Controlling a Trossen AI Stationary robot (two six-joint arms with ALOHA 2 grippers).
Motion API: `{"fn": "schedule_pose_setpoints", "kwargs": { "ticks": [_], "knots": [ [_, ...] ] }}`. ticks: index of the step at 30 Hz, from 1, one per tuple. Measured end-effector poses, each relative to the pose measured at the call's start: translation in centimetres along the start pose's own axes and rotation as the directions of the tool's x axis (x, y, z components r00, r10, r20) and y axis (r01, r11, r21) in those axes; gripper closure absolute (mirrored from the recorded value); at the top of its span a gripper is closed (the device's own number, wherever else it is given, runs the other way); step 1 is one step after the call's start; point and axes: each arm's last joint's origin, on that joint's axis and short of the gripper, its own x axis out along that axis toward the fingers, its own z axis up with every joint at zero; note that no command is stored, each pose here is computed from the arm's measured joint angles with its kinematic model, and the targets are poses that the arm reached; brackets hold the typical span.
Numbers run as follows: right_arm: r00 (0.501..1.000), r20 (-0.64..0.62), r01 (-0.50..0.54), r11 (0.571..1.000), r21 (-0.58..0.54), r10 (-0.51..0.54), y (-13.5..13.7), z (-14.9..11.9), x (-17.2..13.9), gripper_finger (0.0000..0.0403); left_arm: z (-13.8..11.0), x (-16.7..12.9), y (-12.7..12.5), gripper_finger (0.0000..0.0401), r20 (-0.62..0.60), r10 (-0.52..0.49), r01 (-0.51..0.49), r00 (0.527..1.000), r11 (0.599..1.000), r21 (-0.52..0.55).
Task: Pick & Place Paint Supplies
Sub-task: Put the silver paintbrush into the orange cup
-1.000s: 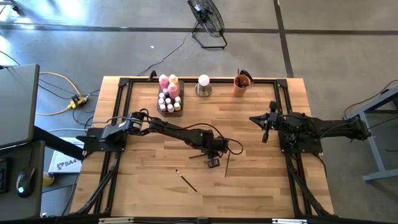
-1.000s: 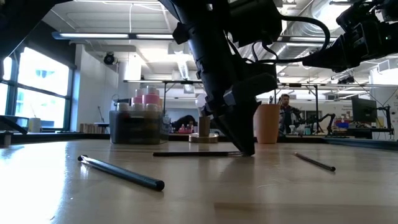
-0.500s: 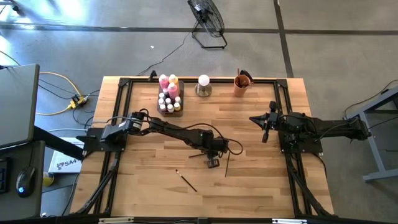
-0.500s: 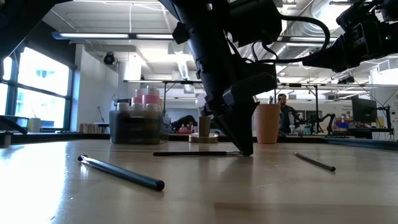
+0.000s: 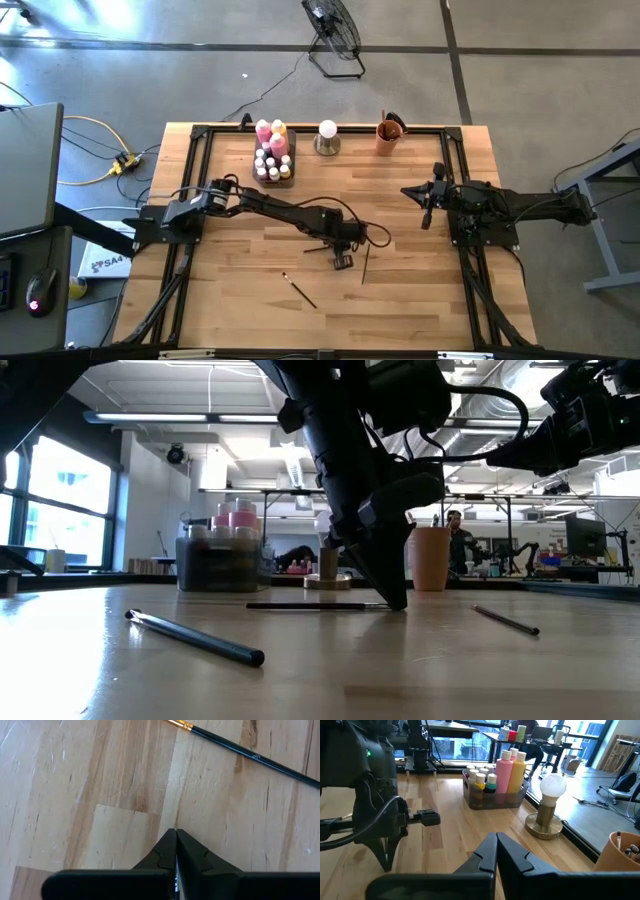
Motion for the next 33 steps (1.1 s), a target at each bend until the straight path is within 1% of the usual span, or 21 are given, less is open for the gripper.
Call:
{"fn": "schedule_pose_setpoints", "kwargs": {
  "ticks": [4, 7, 11, 16, 18, 21, 25, 28, 31, 32, 33],
  "knots": [
    [1.0, -0.001, 0.0, 1.0, 0.0, 0.0, 0.0, 0.0, 0.0, 0.0401, 0.1, -0.1, 0.0, 0.04, 0.012, 0.015, -0.015, 1.0, 1.0, -0.003],
    [1.0, -0.006, 0.0, 1.0, 0.015, 0.0, 0.0, -0.1, 0.0, 0.0401, 0.4, -0.7, 0.3, 0.0401, 0.032, 0.028, -0.028, 0.999, 1.0, 0.004],
    [1.0, -0.009, 0.0, 1.0, 0.019, 0.0, 0.0, -0.1, 0.0, 0.0401, 1.1, -2.3, 1.4, 0.0401, 0.057, 0.033, -0.034, 0.998, 0.999, 0.015],
    [1.0, -0.01, -0.001, 1.0, 0.015, 0.001, 0.0, -0.1, 0.0, 0.0401, 4.1, -5.7, 3.3, 0.0401, 0.179, 0.067, -0.08, 0.982, 0.994, 0.068],
    [1.0, -0.009, 0.0, 1.0, 0.015, 0.0, 0.0, -0.1, 0.0, 0.0401, 5.3, -6.8, 4.3, 0.0401, 0.208, 0.076, -0.099, 0.975, 0.99, 0.103],
    [1.0, -0.013, 0.0, 1.0, 0.012, 0.0, 0.0, -0.1, 0.0, 0.0401, 7.4, -9.0, 6.0, 0.0401, 0.299, 0.096, -0.146, 0.95, 0.978, 0.15],
    [1.0, -0.019, 0.0, 1.0, 0.01, 0.001, 0.0, -0.2, 0.0, 0.0401, 9.8, -12.5, 8.6, 0.0401, 0.387, 0.198, -0.277, 0.901, 0.947, 0.162],
    [1.0, -0.019, 0.0, 1.0, 0.009, 0.001, 0.0, -0.2, 0.0, 0.0401, 11.6, -16.1, 10.5, 0.0401, 0.488, 0.261, -0.373, 0.833, 0.916, 0.148],
    [1.0, -0.018, -0.001, 1.0, 0.009, 0.001, 0.0, -0.2, 0.0, 0.0401, 13.2, -19.5, 12.3, 0.0401, 0.604, 0.287, -0.436, 0.743, 0.893, 0.112],
    [1.0, -0.018, 0.0, 1.0, 0.009, 0.0, 0.0, -0.2, 0.0, 0.0401, 13.7, -20.4, 13.0, 0.0401, 0.649, 0.283, -0.444, 0.707, 0.891, 0.095],
    [1.0, -0.018, 0.0, 1.0, 0.006, 0.001, 0.0, -0.2, 0.0, 0.0401, 14.3, -21.3, 13.7, 0.0401, 0.703, 0.27, -0.444, 0.658, 0.893, 0.073]
  ]
}}
